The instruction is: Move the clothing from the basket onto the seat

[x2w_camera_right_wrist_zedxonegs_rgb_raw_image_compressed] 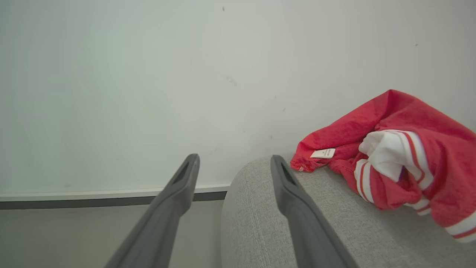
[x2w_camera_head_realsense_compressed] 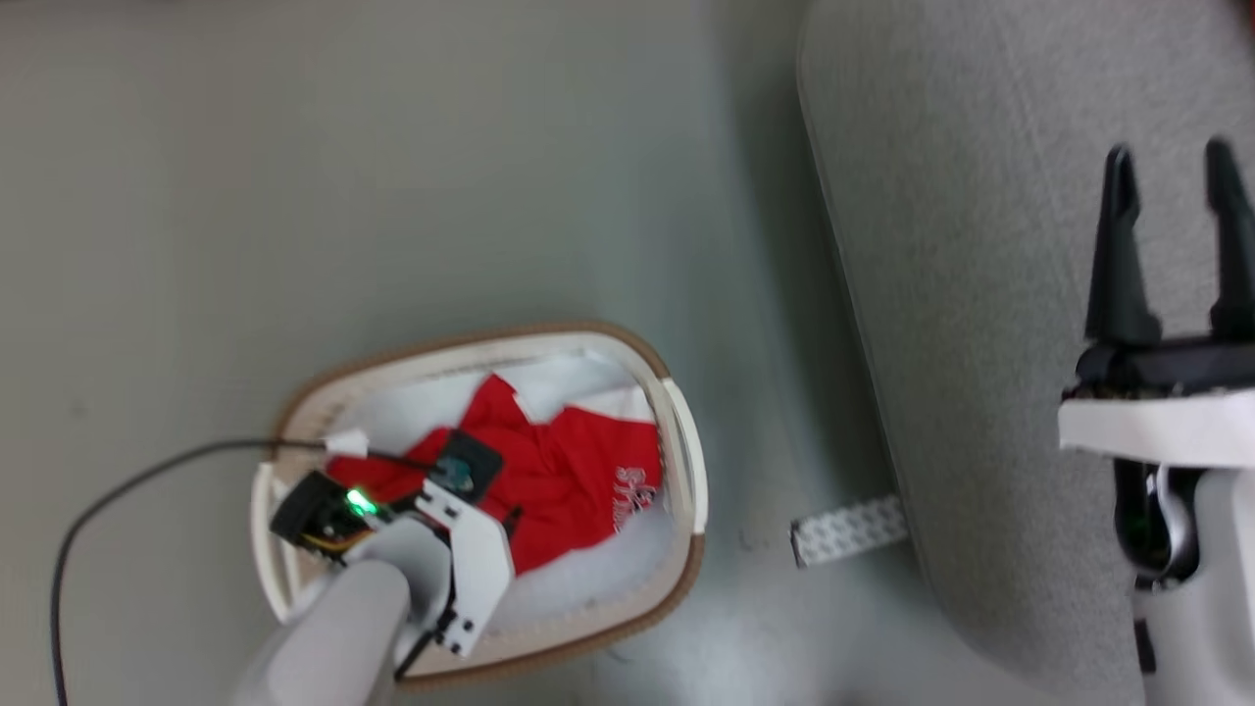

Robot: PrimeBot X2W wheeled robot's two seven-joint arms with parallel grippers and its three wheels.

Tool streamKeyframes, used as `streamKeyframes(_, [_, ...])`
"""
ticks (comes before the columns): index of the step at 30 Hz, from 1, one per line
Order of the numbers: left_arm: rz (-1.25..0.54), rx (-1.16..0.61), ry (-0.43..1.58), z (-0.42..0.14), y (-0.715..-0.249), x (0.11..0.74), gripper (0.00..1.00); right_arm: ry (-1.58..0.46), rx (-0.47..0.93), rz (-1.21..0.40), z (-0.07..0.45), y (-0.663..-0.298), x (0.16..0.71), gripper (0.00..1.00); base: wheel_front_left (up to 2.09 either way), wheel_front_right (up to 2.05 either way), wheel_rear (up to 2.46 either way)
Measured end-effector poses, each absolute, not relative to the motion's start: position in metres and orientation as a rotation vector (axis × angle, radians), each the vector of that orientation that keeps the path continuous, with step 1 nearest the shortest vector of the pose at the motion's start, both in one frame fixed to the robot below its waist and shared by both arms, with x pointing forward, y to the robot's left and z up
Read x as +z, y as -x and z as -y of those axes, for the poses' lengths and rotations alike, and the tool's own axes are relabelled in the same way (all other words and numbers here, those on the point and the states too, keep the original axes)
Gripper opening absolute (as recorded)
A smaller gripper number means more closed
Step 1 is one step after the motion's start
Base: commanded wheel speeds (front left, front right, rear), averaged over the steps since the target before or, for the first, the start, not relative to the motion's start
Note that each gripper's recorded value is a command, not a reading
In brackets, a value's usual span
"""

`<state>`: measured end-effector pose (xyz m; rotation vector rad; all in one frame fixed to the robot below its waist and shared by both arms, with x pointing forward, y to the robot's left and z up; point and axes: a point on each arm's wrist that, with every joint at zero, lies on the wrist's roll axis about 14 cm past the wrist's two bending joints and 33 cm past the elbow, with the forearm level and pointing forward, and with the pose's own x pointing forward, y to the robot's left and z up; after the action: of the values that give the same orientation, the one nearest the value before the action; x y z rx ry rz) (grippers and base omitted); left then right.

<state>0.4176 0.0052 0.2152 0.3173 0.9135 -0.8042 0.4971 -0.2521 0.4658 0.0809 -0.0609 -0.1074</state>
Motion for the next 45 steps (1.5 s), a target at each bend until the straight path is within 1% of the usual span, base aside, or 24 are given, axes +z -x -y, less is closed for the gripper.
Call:
streamKeyframes(2, [-0.968, -0.834, -0.349, -0.005, -0.417, 0.185, 1.00, -0.070, -0.112, 0.065, 0.257, -0.511, 0.458, 1.00, 0.00, 0.00, 0.00])
streamKeyframes(8, [-1.081, -0.876, -0.387, -0.005, -0.409, 0.127, 1.00, -0.065, -0.123, 0.061, 0.266, -0.531, 0.437, 1.00, 0.00, 0.00, 0.00])
streamKeyframes(11, [-1.124, -0.907, -0.415, -0.008, -0.399, 0.101, 1.00, -0.060, -0.128, 0.039, 0.269, -0.535, 0.422, 1.00, 0.00, 0.00, 0.00])
streamKeyframes(16, [-1.132, -0.924, -0.396, 0.000, -0.397, 0.076, 1.00, -0.048, -0.134, -0.020, 0.272, -0.534, 0.393, 1.00, 0.00, 0.00, 0.00])
streamKeyframes(17, [-1.141, -0.917, -0.384, 0.001, -0.396, 0.073, 0.82, -0.047, -0.134, -0.029, 0.272, -0.534, 0.389, 1.00, 0.00, 0.00, 0.00])
streamKeyframes(18, [-1.147, -0.910, -0.368, 0.002, -0.396, 0.071, 0.04, -0.046, -0.134, -0.035, 0.272, -0.533, 0.387, 1.00, 0.00, 0.00, 0.00])
streamKeyframes(19, [-1.139, -0.900, -0.359, 0.003, -0.398, 0.071, 0.00, -0.046, -0.135, -0.039, 0.273, -0.533, 0.386, 1.00, 0.00, 0.00, 0.00])
streamKeyframes(25, [-1.100, -0.850, -0.265, 0.013, -0.405, 0.093, 0.00, -0.057, -0.141, -0.032, 0.272, -0.527, 0.395, 1.00, 0.00, 0.00, 0.00])
streamKeyframes(29, [-1.014, -0.808, -0.179, 0.023, -0.420, 0.126, 0.00, -0.055, -0.151, -0.026, 0.272, -0.516, 0.408, 1.00, 0.00, 0.00, 0.00])
streamKeyframes(38, [-0.832, -0.695, -0.024, 0.017, -0.425, 0.219, 0.00, -0.058, -0.155, -0.073, 0.261, -0.461, 0.426, 1.00, 0.00, 0.00, 0.00])
streamKeyframes(45, [-0.639, -0.616, 0.041, 0.003, -0.431, 0.304, 0.00, -0.096, -0.123, -0.051, 0.242, -0.422, 0.451, 1.00, 0.00, 0.00, 0.00])
